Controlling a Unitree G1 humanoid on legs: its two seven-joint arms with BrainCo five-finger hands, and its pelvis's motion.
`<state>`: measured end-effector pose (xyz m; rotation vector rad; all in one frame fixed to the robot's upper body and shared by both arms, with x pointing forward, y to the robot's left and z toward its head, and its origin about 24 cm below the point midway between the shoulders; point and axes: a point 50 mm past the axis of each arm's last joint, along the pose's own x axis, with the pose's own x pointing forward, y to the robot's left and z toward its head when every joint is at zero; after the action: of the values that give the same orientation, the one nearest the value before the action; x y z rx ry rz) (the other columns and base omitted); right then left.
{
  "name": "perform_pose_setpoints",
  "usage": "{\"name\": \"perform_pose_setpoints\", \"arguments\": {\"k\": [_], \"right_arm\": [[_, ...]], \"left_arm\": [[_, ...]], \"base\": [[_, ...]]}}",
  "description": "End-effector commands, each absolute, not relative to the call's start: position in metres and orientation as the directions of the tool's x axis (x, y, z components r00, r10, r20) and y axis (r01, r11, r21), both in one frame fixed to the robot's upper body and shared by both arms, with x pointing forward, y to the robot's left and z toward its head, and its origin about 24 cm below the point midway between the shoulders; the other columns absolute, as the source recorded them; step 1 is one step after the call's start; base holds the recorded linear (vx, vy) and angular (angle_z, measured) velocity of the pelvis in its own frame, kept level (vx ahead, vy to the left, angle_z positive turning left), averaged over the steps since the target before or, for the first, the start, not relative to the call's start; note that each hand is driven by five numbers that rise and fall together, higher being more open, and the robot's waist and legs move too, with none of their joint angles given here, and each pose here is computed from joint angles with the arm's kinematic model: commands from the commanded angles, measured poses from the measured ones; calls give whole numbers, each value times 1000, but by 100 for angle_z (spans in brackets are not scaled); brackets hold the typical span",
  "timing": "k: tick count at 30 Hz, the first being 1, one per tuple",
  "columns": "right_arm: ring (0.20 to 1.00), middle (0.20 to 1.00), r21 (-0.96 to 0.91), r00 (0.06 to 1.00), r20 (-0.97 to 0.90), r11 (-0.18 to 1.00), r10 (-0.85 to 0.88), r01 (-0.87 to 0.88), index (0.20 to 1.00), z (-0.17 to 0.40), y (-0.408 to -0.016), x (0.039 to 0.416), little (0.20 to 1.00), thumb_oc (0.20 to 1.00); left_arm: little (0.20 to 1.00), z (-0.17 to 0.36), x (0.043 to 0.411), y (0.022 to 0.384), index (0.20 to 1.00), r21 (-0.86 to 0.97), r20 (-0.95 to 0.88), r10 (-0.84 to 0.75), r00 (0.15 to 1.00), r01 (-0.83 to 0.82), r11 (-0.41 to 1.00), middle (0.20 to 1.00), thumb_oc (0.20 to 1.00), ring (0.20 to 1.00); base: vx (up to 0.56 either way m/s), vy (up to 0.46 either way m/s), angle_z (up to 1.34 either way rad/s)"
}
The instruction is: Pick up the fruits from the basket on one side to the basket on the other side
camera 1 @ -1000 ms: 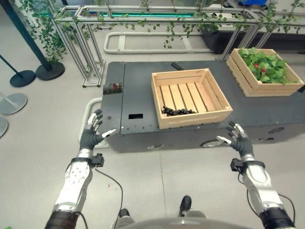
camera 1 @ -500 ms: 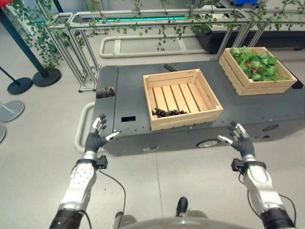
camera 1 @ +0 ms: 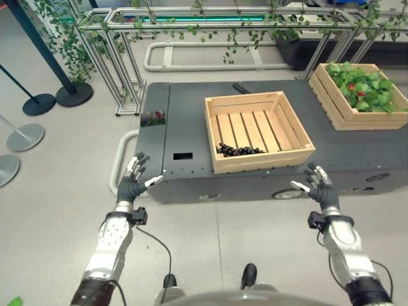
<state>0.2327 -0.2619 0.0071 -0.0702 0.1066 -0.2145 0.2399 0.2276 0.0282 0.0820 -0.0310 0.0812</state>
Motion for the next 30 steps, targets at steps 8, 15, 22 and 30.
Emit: {"name": "perform_pose_setpoints", "arguments": {"k": [8,15,22,30], "right_arm": [[1000,1000,-89,974,-34,971,-225,221,1000,16,-260,244,1000,1000],[1000,1000,-151,959,-213,976,-186,156,1000,-25,-246,239,1000,1000],[1000,1000,-139,951,-241,977,-193,163,1000,-32,-244,236,1000,1000],[1000,1000,-146,940,-269,974,-209,174,1000,-39,-244,234,1000,1000]], "left_arm": [[1000,21,239,244,1000,123,6,120,993,-120,985,1000,1000,1000],[1000,-49,213,254,1000,227,-308,204,929,-136,964,1000,1000,1000],[1000,-54,208,257,1000,264,-323,229,918,-145,954,1000,1000,1000],[1000,-47,215,251,1000,245,-283,220,934,-151,958,1000,1000,1000]], "base": [[20,35,-1],[0,0,0],[0,0,0],[0,0,0]]}}
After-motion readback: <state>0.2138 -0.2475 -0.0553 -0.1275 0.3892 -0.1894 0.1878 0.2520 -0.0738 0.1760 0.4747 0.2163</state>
